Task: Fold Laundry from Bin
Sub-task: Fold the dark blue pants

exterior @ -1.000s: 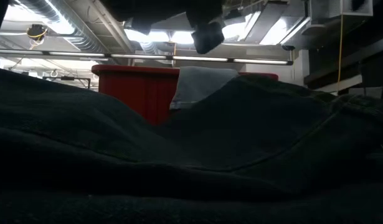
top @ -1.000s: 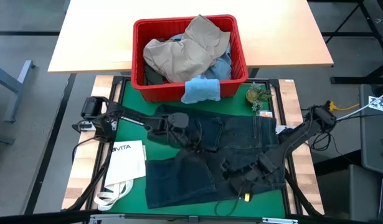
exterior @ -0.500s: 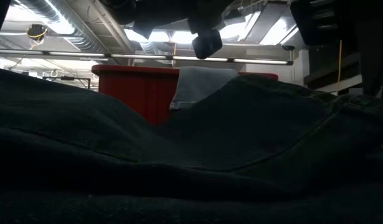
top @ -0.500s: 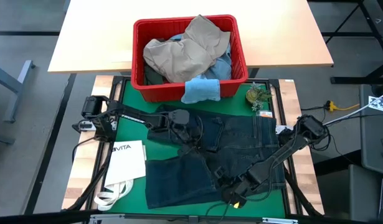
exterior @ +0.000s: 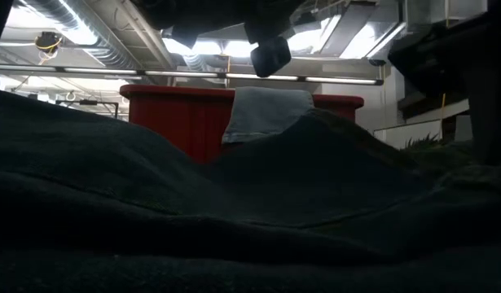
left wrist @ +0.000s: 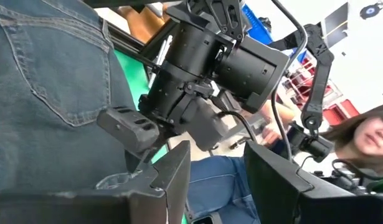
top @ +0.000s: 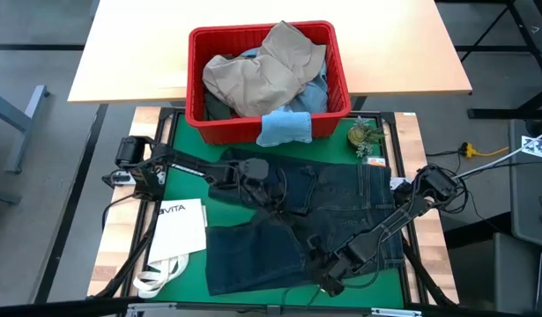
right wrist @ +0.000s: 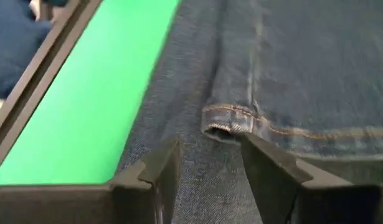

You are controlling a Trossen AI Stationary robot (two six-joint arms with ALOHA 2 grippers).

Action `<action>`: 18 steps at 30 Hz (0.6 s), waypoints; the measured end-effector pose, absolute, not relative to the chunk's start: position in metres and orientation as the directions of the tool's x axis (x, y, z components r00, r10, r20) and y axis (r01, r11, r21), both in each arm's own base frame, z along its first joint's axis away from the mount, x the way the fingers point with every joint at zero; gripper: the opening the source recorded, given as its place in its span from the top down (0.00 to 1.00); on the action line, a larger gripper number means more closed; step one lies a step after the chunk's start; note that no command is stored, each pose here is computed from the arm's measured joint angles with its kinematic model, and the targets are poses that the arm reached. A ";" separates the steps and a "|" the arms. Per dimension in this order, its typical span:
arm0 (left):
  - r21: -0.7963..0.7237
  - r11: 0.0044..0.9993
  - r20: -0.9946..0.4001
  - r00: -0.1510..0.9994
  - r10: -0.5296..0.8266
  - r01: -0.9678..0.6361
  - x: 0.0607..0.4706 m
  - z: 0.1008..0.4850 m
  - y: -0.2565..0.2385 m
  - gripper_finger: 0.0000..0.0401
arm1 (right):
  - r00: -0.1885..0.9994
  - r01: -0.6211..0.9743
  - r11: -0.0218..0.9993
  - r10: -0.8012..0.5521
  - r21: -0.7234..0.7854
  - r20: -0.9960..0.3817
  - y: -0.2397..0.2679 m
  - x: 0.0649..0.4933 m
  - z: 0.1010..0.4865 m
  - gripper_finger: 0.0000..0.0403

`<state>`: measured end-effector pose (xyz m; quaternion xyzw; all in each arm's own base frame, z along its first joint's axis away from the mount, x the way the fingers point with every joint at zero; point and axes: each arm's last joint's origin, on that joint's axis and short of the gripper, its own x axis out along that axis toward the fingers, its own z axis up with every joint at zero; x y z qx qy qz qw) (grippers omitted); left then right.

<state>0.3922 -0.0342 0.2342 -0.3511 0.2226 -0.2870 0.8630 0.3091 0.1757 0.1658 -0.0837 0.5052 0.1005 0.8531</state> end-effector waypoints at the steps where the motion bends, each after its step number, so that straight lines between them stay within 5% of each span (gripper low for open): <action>1: -0.730 0.592 -0.184 0.735 -0.652 0.342 0.392 0.234 -0.035 0.64 | 0.469 -0.222 0.975 0.083 -0.026 -0.879 0.175 0.309 0.166 0.58; 18: -0.718 0.592 -0.188 0.718 -0.670 0.365 0.391 0.234 -0.046 0.64 | 0.480 -0.106 0.993 0.090 0.044 -0.873 0.176 0.310 0.166 0.58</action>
